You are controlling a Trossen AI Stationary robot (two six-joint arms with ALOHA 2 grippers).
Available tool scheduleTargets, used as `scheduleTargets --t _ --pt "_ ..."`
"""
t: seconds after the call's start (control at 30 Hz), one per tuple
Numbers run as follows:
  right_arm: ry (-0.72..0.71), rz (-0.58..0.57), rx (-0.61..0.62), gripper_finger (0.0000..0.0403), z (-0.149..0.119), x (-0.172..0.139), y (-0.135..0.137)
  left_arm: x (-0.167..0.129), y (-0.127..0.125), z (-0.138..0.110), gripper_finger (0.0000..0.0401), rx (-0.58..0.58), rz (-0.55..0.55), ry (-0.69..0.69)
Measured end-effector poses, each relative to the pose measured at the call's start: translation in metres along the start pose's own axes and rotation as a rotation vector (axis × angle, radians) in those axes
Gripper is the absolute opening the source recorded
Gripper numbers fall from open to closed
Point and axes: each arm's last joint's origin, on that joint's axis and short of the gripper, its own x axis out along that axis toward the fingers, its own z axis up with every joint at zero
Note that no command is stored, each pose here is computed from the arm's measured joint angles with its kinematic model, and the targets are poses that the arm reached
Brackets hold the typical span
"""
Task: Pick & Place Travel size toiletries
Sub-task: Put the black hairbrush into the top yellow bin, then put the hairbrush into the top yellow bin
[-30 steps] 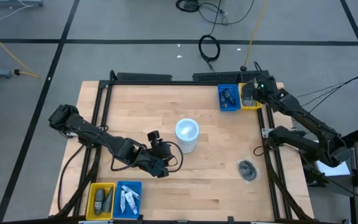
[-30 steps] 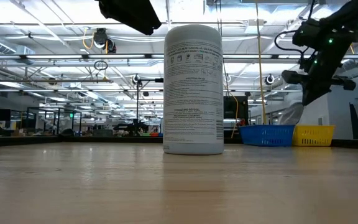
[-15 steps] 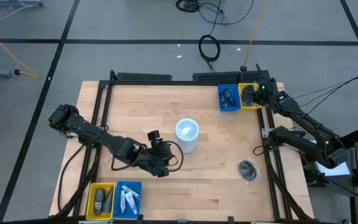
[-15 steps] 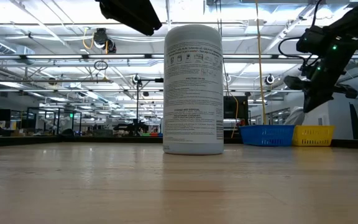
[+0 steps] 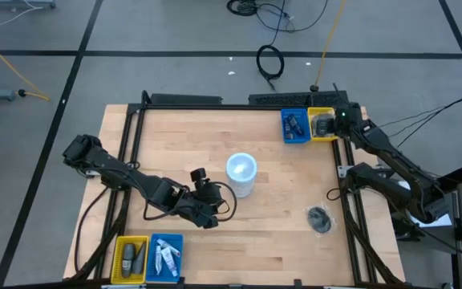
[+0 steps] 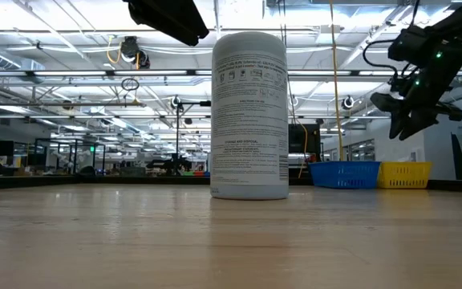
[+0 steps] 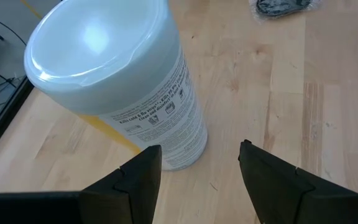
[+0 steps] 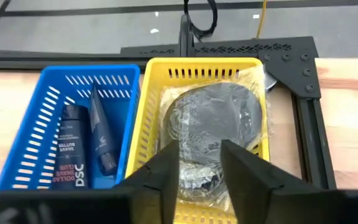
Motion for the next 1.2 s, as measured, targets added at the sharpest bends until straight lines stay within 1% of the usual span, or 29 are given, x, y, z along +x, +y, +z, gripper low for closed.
scheduleTargets --t 0.17,0.27,0.4,0.5,0.57,0.7,0.8,1.0,1.1,1.2 --pt "-0.025 0.009 0.005 0.0148 -0.001 -0.008 -0.002 0.000 0.000 0.000 0.0214 0.000 0.000 0.000" --pt "-0.017 0.016 0.004 0.0167 -0.003 -0.010 -0.003 0.000 0.000 0.000 0.0214 0.000 0.000 0.000" --pt "0.024 0.101 0.001 0.0179 -0.005 -0.012 -0.001 0.000 0.000 0.000 0.0214 0.000 0.000 0.000" --pt "0.064 0.216 -0.010 0.0179 -0.006 -0.013 0.002 0.000 0.000 0.000 0.0214 0.000 0.000 0.000" --pt "0.095 0.312 -0.048 0.0176 -0.008 -0.014 0.005 0.000 0.000 0.000 0.0214 0.000 0.000 0.000" --pt "0.201 0.509 -0.103 0.0169 -0.016 -0.018 0.015 0.000 0.000 0.000 0.0214 -0.002 -0.001 -0.003" --pt "0.271 0.600 -0.142 0.0166 -0.022 -0.021 0.022 0.000 0.000 0.001 0.0214 -0.002 -0.002 -0.006" --pt "0.356 0.773 -0.209 0.0165 -0.033 -0.032 0.043 0.002 0.003 0.002 0.0214 -0.009 0.005 -0.005" --pt "0.363 0.879 -0.246 0.0165 -0.037 -0.039 0.057 0.003 0.005 0.003 0.0214 -0.014 0.011 -0.004" --pt "0.384 1.017 -0.278 0.0165 -0.041 -0.050 0.071 0.004 0.006 0.003 0.0214 -0.018 0.015 -0.003"
